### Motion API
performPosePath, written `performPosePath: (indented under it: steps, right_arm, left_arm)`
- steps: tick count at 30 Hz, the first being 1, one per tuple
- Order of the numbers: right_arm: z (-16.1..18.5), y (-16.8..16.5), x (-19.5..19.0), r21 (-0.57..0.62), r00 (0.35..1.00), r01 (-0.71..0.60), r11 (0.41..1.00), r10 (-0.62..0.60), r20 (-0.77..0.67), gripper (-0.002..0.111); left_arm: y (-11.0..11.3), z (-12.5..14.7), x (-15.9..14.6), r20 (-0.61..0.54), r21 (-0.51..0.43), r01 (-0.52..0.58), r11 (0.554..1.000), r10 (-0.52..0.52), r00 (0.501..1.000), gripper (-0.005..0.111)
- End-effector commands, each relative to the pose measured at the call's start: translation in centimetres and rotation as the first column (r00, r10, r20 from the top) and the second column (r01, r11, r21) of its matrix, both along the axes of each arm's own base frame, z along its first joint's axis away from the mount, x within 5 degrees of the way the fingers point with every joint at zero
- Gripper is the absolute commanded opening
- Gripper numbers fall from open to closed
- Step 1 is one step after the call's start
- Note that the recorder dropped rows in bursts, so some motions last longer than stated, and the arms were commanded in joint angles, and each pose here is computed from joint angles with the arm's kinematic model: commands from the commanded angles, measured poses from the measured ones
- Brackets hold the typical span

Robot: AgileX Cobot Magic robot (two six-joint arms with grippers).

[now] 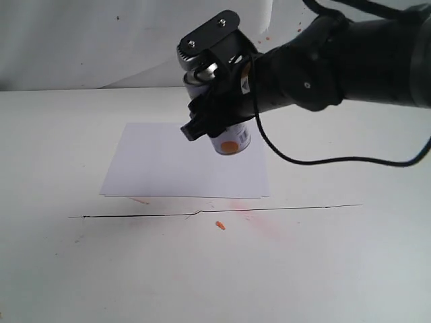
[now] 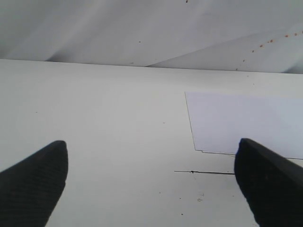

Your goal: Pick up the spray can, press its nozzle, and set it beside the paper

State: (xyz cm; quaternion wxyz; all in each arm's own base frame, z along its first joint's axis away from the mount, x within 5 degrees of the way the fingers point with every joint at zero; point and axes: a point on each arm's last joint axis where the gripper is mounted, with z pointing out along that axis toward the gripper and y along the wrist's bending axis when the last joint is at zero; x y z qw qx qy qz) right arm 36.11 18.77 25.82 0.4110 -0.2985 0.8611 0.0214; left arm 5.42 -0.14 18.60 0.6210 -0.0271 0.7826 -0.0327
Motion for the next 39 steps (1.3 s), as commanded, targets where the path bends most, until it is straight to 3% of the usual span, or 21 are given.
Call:
performPosePath:
  steps: [1, 7, 12, 23, 29, 39]
  right_arm:
    - [1.3, -1.8, 2.8, -0.023, 1.000, 0.003, 1.000, -0.003, 0.004, 0.000]
    - [0.9, -2.8, 5.9, -0.102, 0.981, -0.161, 0.982, 0.148, -0.126, 0.000]
    - [0.8, -2.1, 7.8, -0.184, 0.939, -0.312, 0.932, 0.272, -0.212, 0.000]
    - [-0.5, -2.6, 9.5, -0.350, 0.896, -0.409, 0.842, 0.299, -0.328, 0.000]
    - [-2.7, -1.7, 8.6, -0.253, 0.774, -0.589, 0.768, 0.446, -0.449, 0.000]
    - [-3.9, -1.7, 9.1, -0.267, 0.773, -0.592, 0.761, 0.441, -0.456, 0.000]
  left_arm:
    - [0.0, -0.1, 0.0, 0.002, -0.005, 0.006, 1.000, -0.006, 1.000, 0.089]
    - [0.0, -0.1, 0.0, 0.002, -0.005, 0.006, 1.000, -0.006, 1.000, 0.089]
    - [0.0, -0.1, 0.0, 0.002, -0.005, 0.006, 1.000, -0.006, 1.000, 0.089]
    - [0.0, -0.1, 0.0, 0.002, -0.005, 0.006, 1.000, -0.006, 1.000, 0.089]
    - [0.0, -0.1, 0.0, 0.002, -0.005, 0.006, 1.000, -0.006, 1.000, 0.089]
    - [0.0, -0.1, 0.0, 0.002, -0.005, 0.006, 1.000, -0.006, 1.000, 0.089]
